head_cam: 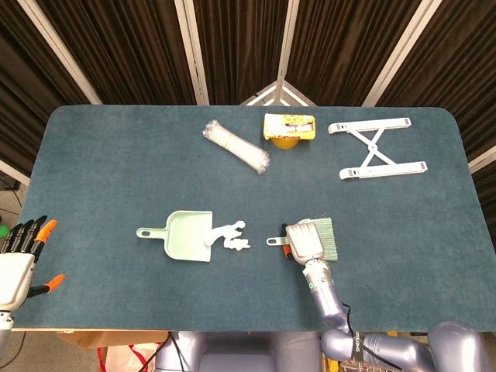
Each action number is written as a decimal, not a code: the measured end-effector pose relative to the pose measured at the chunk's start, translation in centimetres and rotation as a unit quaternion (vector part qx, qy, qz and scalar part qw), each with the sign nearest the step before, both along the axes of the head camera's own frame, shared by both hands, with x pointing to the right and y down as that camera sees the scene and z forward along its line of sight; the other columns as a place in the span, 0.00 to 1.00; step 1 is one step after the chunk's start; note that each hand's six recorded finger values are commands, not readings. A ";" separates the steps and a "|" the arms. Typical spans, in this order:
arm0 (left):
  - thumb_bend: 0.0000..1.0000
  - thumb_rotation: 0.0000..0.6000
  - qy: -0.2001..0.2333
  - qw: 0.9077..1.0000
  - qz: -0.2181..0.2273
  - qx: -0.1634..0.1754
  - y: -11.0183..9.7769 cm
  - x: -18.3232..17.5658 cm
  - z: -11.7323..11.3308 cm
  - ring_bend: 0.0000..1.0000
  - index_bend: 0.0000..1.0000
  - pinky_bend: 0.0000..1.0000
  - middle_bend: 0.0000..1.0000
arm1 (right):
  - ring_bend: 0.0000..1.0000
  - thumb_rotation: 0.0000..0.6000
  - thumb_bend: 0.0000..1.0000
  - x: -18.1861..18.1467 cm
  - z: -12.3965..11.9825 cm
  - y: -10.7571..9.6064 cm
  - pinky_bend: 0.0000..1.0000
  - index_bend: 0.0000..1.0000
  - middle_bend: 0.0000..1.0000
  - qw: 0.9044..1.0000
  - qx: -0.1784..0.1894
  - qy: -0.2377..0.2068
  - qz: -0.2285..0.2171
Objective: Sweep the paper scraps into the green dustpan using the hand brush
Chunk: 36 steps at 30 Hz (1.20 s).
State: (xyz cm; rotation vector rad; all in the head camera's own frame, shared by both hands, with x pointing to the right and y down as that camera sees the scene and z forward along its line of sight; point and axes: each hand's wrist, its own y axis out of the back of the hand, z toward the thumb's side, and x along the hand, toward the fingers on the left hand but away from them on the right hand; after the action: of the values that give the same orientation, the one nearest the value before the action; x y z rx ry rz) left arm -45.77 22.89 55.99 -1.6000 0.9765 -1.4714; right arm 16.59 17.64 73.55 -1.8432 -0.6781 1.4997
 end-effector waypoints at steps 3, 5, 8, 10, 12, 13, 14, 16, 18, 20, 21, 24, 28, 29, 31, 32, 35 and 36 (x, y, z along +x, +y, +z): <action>0.00 1.00 0.000 1.000 0.000 -0.001 0.0 0.0 0.0 0.00 0.00 0.00 0.00 | 1.00 1.00 0.50 -0.3 -0.6 -0.2 0.84 0.64 0.98 1.000 0.005 -0.005 -0.005; 0.00 1.00 0.000 1.000 0.000 -0.002 0.1 0.0 0.0 0.00 0.00 0.00 0.00 | 1.00 1.00 0.50 -0.6 -1.1 -0.4 0.84 0.64 0.98 1.000 0.009 -0.009 -0.007; 0.00 1.00 -0.002 1.000 0.001 -0.005 0.2 0.1 0.1 0.00 0.00 0.00 0.00 | 1.00 1.00 0.50 -1.0 -2.2 -0.9 0.84 0.64 0.98 1.000 0.016 -0.019 -0.007; 0.00 1.00 -0.005 1.000 0.004 -0.006 0.2 0.1 0.1 0.00 0.00 0.00 0.00 | 1.00 1.00 0.50 -1.1 -3.1 -1.2 0.84 0.64 0.98 0.999 0.020 -0.026 -0.006; 0.00 1.00 -0.008 1.000 0.007 -0.007 0.2 0.3 0.1 0.00 0.00 0.00 0.00 | 1.00 1.00 0.50 -1.3 -3.9 -1.6 0.84 0.64 0.98 0.999 0.022 -0.033 -0.002; 0.00 1.00 -0.008 1.000 0.008 -0.008 0.3 0.4 0.1 0.00 0.00 0.00 0.00 | 1.00 1.00 0.50 -1.3 -4.2 -1.7 0.84 0.64 0.98 0.999 0.022 -0.036 0.000; 0.00 1.00 -0.008 1.000 0.010 -0.009 0.3 0.5 0.1 0.00 0.00 0.00 0.00 | 1.00 1.00 0.50 -1.3 -4.5 -1.9 0.84 0.64 0.98 0.999 0.022 -0.039 0.002; 0.00 1.00 -0.006 1.000 0.012 -0.012 0.3 0.8 0.0 0.00 0.00 0.00 0.00 | 1.00 1.00 0.50 -1.3 -5.2 -2.2 0.84 0.65 0.98 0.999 0.024 -0.044 0.007; 0.00 1.00 -0.005 1.000 0.015 -0.014 0.2 1.2 0.0 0.00 0.00 0.00 0.00 | 1.00 1.00 0.50 -1.1 -5.8 -2.6 0.84 0.65 0.98 0.999 0.026 -0.046 0.010; 0.00 1.00 -0.006 1.000 0.019 -0.016 0.0 1.6 -0.1 0.00 0.00 0.00 0.00 | 1.00 1.00 0.50 -1.0 -6.3 -2.9 0.84 0.65 0.98 0.998 0.030 -0.046 0.011; 0.00 1.00 -0.006 1.000 0.022 -0.016 -0.1 1.8 -0.1 0.00 0.00 0.00 0.00 | 1.00 1.00 0.50 -1.0 -6.6 -3.0 0.84 0.65 0.98 0.998 0.032 -0.047 0.012; 0.00 1.00 -0.005 0.999 0.031 -0.016 -0.6 2.8 -0.1 0.00 0.00 0.00 0.00 | 1.00 1.00 0.50 -1.0 -7.2 -3.3 0.84 0.66 0.98 0.998 0.036 -0.050 0.012; 0.00 1.00 -0.002 0.999 0.049 -0.023 -1.6 4.7 0.2 0.00 0.00 0.00 0.00 | 1.00 1.00 0.50 -1.1 -8.4 -3.8 0.84 0.66 0.98 0.997 0.044 -0.056 0.011; 0.00 1.00 -0.003 0.998 0.055 -0.024 -1.9 5.3 0.3 0.00 0.00 0.00 0.00 | 1.00 1.00 0.50 -1.2 -8.7 -4.0 0.84 0.66 0.98 0.997 0.046 -0.057 0.011; 0.00 1.00 -0.006 0.998 0.064 -0.026 -2.4 6.1 0.5 0.00 0.00 0.00 0.00 | 1.00 1.00 0.50 -1.1 -9.2 -4.2 0.84 0.66 0.98 0.997 0.049 -0.059 0.012; 0.00 1.00 -0.008 0.997 0.070 -0.027 -2.7 6.7 0.6 0.00 0.00 0.00 0.00 | 1.00 1.00 0.50 -1.1 -9.5 -4.3 0.84 0.66 0.98 0.997 0.051 -0.059 0.013; 0.00 1.00 -0.012 0.996 0.086 -0.027 -3.6 8.4 1.0 0.00 0.00 0.00 0.00 | 1.00 1.00 0.51 -1.0 -9.9 -4.7 0.84 0.66 0.98 0.997 0.056 -0.057 0.012; 0.00 1.00 -0.013 0.996 0.089 -0.027 -3.9 8.8 1.1 0.00 0.00 0.00 0.00 | 1.00 1.00 0.51 -0.9 -10.1 -4.8 0.84 0.66 0.98 0.997 0.057 -0.057 0.013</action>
State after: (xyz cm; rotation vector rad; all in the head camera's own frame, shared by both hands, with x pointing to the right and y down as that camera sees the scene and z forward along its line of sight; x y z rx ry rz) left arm -36.92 18.98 57.09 -1.6572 0.7628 -1.4028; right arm 15.66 12.85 63.45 -1.8493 -0.8270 1.3512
